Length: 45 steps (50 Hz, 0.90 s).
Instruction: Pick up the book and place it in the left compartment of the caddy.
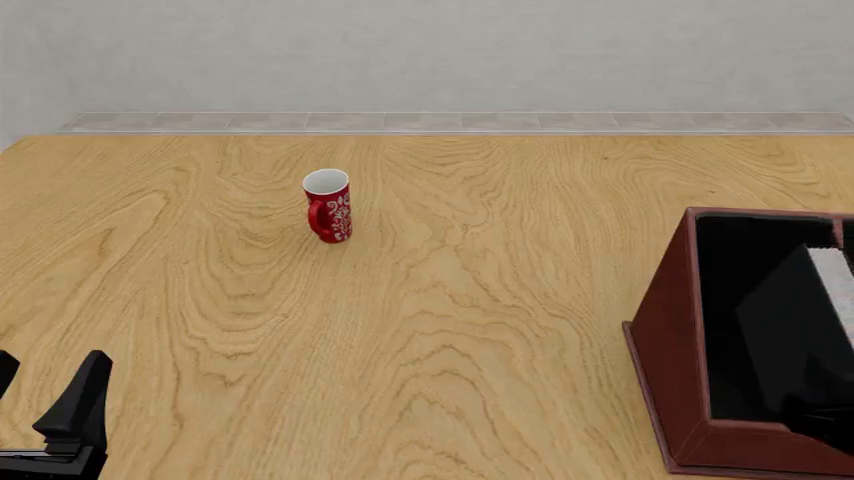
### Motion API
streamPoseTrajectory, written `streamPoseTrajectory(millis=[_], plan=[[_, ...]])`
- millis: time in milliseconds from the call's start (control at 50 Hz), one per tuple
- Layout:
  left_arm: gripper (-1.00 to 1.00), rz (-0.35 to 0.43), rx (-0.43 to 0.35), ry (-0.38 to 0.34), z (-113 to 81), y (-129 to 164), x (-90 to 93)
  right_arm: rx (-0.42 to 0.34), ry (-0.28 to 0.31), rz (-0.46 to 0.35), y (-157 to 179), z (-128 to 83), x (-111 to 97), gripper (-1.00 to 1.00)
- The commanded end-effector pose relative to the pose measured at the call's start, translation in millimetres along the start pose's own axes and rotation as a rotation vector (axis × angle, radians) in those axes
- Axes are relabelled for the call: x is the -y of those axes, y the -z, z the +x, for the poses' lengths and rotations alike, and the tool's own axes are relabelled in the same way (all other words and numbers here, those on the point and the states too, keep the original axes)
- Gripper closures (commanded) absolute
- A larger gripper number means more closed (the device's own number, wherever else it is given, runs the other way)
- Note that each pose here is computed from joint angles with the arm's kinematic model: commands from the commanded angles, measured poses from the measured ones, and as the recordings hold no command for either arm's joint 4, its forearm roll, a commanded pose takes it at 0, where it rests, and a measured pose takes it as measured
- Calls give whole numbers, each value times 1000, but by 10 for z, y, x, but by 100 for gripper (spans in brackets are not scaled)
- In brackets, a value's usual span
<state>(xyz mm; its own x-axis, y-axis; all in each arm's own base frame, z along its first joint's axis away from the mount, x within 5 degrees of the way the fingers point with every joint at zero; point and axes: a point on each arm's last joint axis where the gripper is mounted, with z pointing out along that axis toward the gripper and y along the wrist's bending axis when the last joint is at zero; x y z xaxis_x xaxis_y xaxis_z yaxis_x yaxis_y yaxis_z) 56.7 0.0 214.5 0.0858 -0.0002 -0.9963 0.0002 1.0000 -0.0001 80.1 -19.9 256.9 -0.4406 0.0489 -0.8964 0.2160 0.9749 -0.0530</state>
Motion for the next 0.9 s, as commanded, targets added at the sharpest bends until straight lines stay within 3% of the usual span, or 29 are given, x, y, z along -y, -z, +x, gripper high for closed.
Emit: streamPoseTrajectory(millis=[20,900], plan=[[-100,0,0,0,0,0,0,6,-23,2,-81,78,-3,100],[-100,0,0,0,0,0,0,-19,-7,-14,-334,313,-33,100]])
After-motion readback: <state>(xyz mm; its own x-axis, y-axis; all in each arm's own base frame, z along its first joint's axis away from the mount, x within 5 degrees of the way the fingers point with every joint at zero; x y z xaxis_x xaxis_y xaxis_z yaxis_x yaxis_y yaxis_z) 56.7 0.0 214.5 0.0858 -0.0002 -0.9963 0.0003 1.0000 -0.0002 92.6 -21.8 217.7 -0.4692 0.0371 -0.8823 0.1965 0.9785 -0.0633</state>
